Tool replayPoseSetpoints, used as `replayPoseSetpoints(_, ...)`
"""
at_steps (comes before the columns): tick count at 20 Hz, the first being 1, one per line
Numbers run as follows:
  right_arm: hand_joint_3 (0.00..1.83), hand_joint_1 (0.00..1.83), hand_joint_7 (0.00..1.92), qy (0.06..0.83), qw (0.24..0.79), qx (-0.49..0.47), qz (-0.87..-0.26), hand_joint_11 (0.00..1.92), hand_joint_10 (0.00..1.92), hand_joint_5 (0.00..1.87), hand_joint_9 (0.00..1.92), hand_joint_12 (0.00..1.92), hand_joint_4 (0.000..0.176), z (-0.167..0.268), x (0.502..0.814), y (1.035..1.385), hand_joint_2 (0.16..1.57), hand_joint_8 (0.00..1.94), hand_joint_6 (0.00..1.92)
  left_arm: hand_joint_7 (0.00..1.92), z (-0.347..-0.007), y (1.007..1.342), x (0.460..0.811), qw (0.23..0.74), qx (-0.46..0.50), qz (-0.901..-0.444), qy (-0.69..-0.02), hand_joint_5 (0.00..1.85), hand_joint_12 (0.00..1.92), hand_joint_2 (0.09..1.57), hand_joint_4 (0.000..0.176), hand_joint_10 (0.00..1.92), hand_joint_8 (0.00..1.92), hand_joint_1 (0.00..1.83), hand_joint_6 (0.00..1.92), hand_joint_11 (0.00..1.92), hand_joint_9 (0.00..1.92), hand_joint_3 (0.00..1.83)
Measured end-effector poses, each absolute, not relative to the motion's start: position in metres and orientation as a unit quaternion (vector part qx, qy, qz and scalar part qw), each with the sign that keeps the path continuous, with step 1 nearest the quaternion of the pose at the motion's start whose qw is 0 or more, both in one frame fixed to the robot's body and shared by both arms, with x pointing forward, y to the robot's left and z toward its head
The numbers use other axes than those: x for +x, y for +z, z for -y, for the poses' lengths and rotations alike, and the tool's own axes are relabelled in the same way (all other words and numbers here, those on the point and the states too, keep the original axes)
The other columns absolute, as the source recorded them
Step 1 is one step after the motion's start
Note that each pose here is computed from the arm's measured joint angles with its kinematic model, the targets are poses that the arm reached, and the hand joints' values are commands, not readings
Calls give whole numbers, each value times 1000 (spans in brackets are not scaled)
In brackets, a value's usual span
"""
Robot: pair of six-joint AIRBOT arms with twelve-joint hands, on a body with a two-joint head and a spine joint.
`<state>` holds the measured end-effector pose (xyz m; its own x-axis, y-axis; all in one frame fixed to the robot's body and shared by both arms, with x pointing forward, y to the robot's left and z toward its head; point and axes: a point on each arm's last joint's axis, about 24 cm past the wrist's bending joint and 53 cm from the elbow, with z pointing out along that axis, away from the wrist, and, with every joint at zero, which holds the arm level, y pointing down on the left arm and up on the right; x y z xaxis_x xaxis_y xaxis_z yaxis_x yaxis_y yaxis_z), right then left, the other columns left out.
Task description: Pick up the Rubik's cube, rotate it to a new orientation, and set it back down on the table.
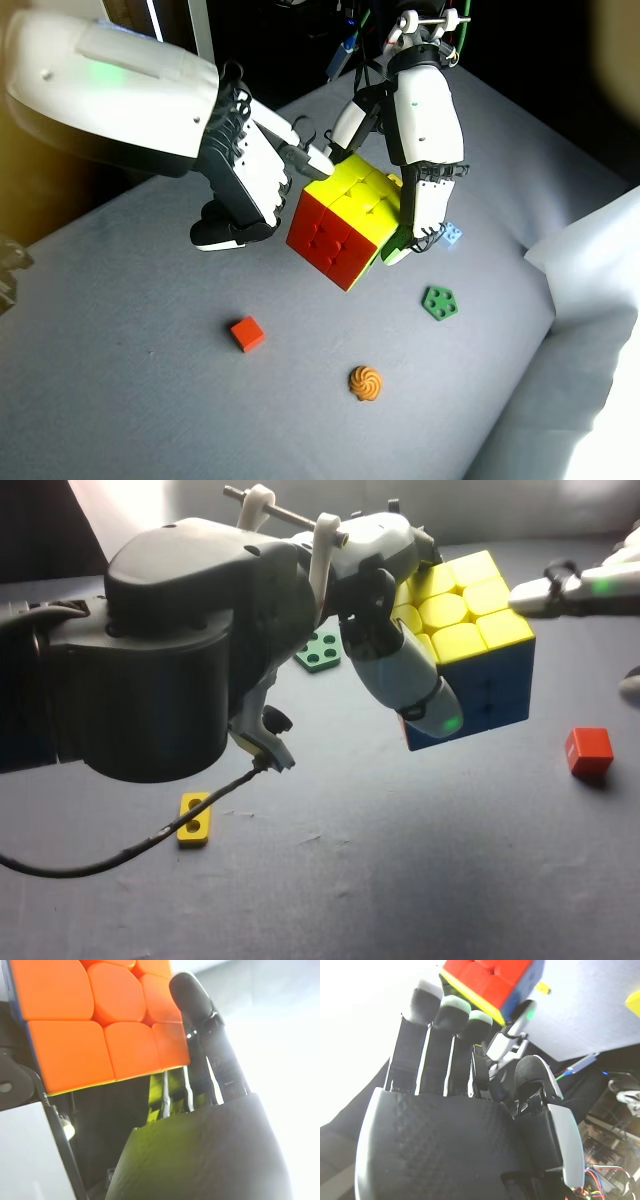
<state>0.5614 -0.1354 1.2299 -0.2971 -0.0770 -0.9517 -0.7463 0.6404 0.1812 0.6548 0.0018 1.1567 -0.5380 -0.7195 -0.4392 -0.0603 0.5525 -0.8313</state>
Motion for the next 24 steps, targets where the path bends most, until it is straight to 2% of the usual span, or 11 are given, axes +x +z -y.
replayPoseSetpoints(1,0,0,663,320,520,-282,-740,794,1921,253,772,1921,0,133,561,1227,1551,1941,3,1015,-1,1158,655,410,-250,-780,-402,897,1422,1119,0,1249,905,1348,1046,636,892,0)
replayPoseSetpoints(3,0,0,663,322,516,-283,-741,744,1921,240,742,1921,0,132,559,1225,1542,1873,3,1054,-1,1161,656,413,-248,-779,-403,957,1438,1103,0,951,941,1232,995,615,928,0)
replayPoseSetpoints(5,0,0,654,320,517,-281,-742,762,1921,225,751,1921,0,133,560,1225,1542,1882,3,1033,-1,1162,656,412,-251,-778,-403,956,1476,1108,1,925,985,1226,992,598,924,0)
replayPoseSetpoints(6,0,0,674,319,517,-281,-743,774,1921,240,764,1921,0,133,560,1225,1537,1929,5,984,-1,1163,656,412,-251,-777,-403,919,1505,1124,0,1243,998,1340,1027,572,857,2)
replayPoseSetpoints(8,0,0,693,318,515,-281,-745,770,1921,260,784,1921,0,133,560,1223,1538,1913,5,988,-1,1164,657,412,-254,-777,-404,936,1518,1124,0,1312,982,1368,1009,552,837,0)
replayPoseSetpoints(10,0,0,707,318,513,-281,-746,761,1921,247,795,1921,0,134,560,1221,1533,1875,1,1003,-2,1165,657,413,-255,-776,-402,945,1478,1118,8,1005,995,1224,1044,544,851,1)
replayPoseSetpoints(11,0,0,701,319,512,-279,-747,765,1921,250,788,1921,0,134,560,1221,1530,1872,2,1007,-2,1165,657,413,-255,-776,-402,938,1458,1117,0,1228,952,1342,1020,588,853,0)
replayPoseSetpoints(14,0,0,707,319,510,-278,-749,790,1921,283,798,1921,0,134,559,1219,1534,1895,4,981,-2,1165,657,412,-255,-777,-402,907,1464,1127,0,1314,978,1369,1048,583,846,0)
replayPoseSetpoints(17,0,0,728,317,501,-277,-756,785,1921,234,809,1921,0,136,558,1212,1528,1851,2,1028,-3,1165,658,415,-256,-776,-400,932,1471,1115,0,1002,987,1230,1034,578,876,1)
replayPoseSetpoints(19,0,0,729,316,494,-279,-761,755,1921,230,792,1921,0,136,556,1207,1526,1862,1,983,-4,1165,658,415,-257,-776,-399,902,1505,1130,0,1320,990,1362,1047,550,834,1)
replayPoseSetpoints(24,0,0,760,314,485,-274,-769,776,1921,294,823,1921,0,138,555,1199,1523,1880,9,1018,-4,1165,658,415,-257,-776,-399,925,1464,1117,0,1289,913,1372,1031,604,863,0)
